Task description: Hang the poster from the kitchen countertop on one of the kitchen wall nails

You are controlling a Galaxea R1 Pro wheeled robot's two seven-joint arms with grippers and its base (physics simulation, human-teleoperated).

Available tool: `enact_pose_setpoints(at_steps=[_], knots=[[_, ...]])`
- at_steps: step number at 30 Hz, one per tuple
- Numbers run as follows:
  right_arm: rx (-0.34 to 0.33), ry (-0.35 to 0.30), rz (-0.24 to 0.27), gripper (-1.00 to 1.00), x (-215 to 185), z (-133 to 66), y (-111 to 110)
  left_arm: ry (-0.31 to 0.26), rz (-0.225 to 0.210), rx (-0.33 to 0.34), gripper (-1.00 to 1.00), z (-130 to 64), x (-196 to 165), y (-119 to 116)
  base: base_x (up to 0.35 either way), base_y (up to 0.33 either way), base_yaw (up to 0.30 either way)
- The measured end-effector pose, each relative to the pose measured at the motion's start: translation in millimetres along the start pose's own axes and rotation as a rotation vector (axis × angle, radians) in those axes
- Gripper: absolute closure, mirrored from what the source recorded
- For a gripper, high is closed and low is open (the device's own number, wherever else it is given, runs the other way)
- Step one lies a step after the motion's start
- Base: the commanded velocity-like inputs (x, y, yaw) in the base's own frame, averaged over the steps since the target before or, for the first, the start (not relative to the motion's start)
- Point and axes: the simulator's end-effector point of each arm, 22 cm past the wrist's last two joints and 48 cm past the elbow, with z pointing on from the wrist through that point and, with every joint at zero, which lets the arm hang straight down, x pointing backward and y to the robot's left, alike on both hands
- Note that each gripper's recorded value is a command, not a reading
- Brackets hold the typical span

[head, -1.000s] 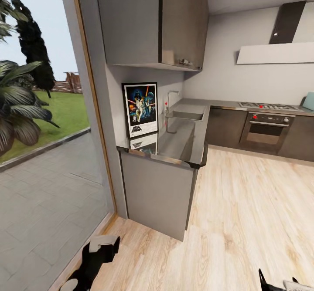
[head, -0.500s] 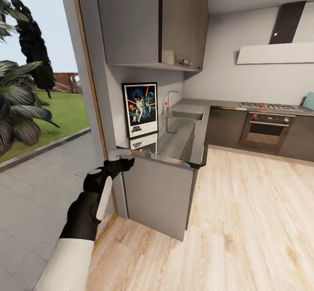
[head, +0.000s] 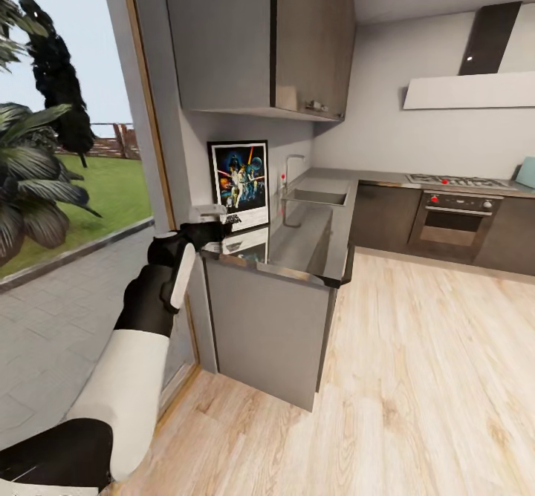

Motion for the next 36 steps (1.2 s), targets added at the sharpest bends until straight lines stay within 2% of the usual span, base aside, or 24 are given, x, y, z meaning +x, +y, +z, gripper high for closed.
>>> enact_pose_setpoints(at_steps=[23, 36], knots=[[0.001, 0.0, -0.002, -1.0, 0.3, -0.2, -0.9, -0.012, -0.002, 0.007, -1.0, -2.0, -6.7, -0.9, 0.316, 0.139, 0.0], [0.0, -0.003, 0.001, -1.0, -1.0, 0.1, -0.4, -0.02, 0.002, 0.01, -1.0, -4.8, -11.7, -3.3, 0.017, 0.006, -0.269]])
